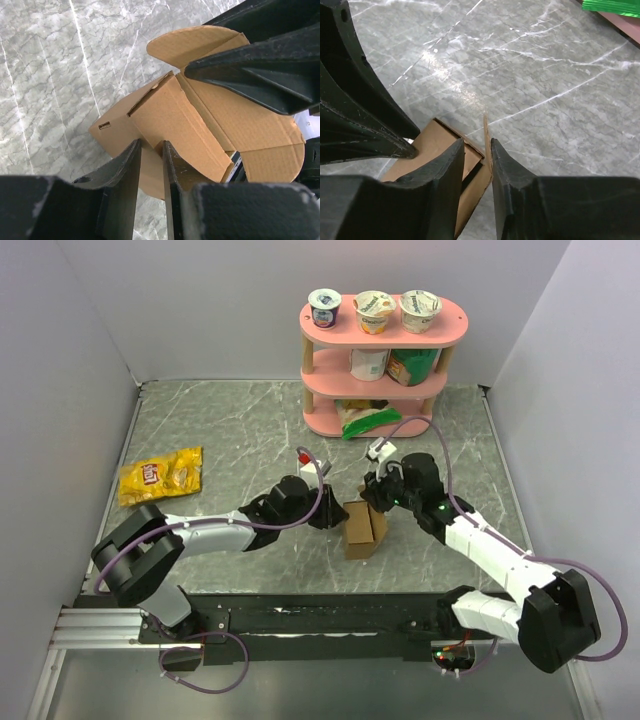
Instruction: Fold the paper box
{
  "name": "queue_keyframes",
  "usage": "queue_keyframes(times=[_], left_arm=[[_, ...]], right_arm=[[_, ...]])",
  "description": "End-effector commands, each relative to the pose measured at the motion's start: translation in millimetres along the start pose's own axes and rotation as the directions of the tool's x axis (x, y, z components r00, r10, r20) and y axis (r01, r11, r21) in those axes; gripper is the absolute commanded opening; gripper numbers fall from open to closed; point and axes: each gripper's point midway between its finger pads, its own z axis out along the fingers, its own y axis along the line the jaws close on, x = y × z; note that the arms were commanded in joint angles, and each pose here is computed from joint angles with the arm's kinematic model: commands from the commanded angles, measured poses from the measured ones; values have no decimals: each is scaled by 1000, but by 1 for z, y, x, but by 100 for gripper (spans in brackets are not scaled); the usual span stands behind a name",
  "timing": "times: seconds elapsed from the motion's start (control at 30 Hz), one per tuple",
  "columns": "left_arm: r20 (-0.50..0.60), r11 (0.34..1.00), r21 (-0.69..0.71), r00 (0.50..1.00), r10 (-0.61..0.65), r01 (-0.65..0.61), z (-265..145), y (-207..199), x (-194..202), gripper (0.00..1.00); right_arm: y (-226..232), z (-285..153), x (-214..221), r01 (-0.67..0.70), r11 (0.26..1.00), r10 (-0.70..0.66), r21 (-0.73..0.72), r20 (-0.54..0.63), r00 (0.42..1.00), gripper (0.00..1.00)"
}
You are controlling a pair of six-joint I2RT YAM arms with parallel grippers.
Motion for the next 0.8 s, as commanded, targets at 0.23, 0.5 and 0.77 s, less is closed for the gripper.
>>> queue_keyframes(times=[0.23,0.5,0.77], left_arm=[[-68,998,-40,997,41,-43,6,10,11,28],[-57,998,-21,997,56,-57,9,7,8,28],[-56,997,13,996,71,-70,15,3,7,27]], right_arm=[[7,-5,-18,60,996,-59,-59,12,998,0],[17,-12,-16,66,993,-68,-94,-27,997,0],[29,-7,-12,40,993,-49,-112,-72,996,4]])
